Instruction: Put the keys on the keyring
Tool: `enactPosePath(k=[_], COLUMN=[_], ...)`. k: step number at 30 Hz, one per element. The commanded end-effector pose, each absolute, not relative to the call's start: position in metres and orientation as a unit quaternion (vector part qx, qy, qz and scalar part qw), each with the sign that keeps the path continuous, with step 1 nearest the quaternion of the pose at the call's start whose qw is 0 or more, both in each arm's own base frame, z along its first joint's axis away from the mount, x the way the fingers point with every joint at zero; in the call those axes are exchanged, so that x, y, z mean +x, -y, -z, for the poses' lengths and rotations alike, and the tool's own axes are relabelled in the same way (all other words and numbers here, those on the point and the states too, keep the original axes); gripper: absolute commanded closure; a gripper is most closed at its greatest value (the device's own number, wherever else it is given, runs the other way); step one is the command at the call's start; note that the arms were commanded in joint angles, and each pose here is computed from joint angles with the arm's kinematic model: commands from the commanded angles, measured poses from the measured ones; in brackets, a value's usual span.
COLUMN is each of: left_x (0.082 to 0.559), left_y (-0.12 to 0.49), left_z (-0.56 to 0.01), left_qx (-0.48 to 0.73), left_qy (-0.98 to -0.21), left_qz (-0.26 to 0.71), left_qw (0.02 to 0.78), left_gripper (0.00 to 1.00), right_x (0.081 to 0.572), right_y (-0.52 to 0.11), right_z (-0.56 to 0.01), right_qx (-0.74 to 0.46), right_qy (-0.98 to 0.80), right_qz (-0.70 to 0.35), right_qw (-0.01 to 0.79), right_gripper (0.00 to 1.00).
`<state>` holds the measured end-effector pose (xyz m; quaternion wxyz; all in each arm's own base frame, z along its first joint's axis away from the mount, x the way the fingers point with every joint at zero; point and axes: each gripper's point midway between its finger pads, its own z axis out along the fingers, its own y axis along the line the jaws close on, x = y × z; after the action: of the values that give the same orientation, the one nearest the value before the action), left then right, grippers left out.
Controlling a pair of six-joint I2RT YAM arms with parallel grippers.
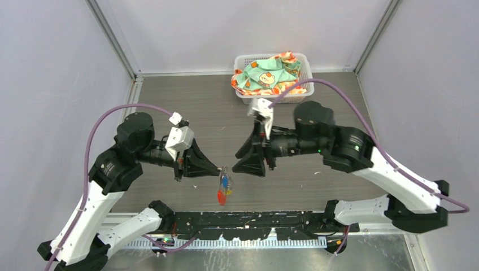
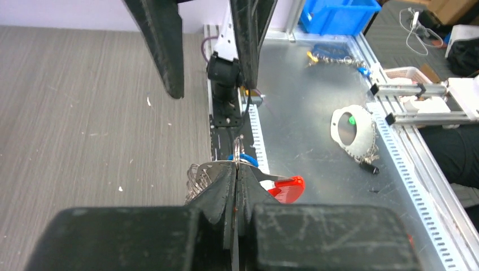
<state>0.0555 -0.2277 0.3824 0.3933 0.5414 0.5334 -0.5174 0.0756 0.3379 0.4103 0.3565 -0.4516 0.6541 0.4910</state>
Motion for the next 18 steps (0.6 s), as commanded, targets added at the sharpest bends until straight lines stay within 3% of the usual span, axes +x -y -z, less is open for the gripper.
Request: enactPosePath(k=[1,8,14,18], left_x=[0.059,0.054,0.055,0.055], left_y=[0.236,0.238,0.239,0.239], left_z=[-0.421,-0.430,-0.435,-0.434], left_qx=[0.518,0.508,0.506,0.505], left_qy=[-0.498,-0.494,-0.490,-0.491], left_qz=[0.542,0.565,0.567,0.567], left_qw=[0.436,0.423,0.427,0.428], left_gripper=[1.00,1.00,1.00,1.00], right_x=[0.081,0.079,0.073,0.071], right_y=[-0.333,-0.345,-0.354,-0.356], right_z=[-0.457,-0.463,-0.467,-0.465], right_qx=[-0.388,-0.384,-0.392,-0.395], right_qy=[-0.594,-0.560,-0.542,-0.543], right_qz=[-0.547,-0.579,-0.598,-0.603], right_qw=[0.443,0.452,0.441,0.432], right_gripper=[0.47,0.49,0.59,0.75])
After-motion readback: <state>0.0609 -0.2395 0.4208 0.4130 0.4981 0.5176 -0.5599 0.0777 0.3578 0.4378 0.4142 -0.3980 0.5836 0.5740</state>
